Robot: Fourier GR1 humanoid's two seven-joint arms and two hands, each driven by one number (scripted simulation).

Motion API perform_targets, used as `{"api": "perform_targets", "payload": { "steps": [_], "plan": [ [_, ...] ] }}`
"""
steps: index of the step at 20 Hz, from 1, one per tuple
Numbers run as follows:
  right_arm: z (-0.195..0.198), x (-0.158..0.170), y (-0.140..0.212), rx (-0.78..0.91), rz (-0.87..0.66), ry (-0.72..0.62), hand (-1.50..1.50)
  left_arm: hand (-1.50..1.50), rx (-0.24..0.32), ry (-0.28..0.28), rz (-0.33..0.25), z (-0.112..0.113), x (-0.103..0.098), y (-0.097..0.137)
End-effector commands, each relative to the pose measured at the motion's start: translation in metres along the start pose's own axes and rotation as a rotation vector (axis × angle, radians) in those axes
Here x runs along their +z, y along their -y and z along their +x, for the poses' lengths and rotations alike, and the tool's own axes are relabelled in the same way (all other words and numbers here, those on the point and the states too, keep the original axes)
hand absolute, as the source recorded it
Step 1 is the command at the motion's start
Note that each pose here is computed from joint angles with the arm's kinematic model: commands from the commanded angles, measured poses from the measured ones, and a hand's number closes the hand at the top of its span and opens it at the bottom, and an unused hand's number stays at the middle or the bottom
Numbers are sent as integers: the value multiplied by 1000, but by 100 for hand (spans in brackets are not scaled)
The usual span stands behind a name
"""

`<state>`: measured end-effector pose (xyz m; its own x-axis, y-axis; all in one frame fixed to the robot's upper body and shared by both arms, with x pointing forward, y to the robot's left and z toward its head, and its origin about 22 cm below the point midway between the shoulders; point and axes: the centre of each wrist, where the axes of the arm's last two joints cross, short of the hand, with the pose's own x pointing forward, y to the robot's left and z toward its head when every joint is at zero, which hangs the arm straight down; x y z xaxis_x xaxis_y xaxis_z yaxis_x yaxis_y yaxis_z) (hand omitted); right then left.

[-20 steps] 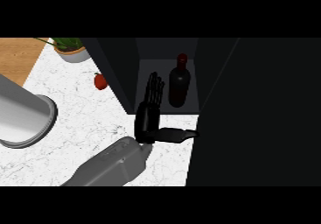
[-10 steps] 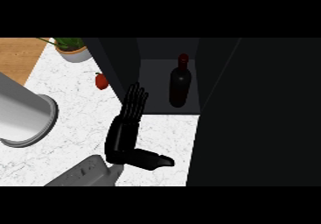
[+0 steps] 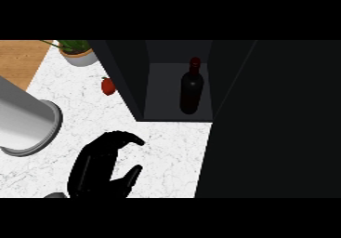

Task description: Pick up the wine, place it into the cabinet and close the cabinet

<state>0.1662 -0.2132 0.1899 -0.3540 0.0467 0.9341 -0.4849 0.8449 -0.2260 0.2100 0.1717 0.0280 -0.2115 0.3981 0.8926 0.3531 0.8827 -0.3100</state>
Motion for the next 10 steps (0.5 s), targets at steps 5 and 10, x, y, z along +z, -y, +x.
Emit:
{"api": "perform_targets", "payload": {
  "steps": [5,10],
  "plan": [
    [13,20,-28,-144,183,49,150,150,-7,-5,18,36,42,-42],
    [20,3,-66,-172,291,47,150,-150,-19,17,45,78,38,-68]
  ]
}}
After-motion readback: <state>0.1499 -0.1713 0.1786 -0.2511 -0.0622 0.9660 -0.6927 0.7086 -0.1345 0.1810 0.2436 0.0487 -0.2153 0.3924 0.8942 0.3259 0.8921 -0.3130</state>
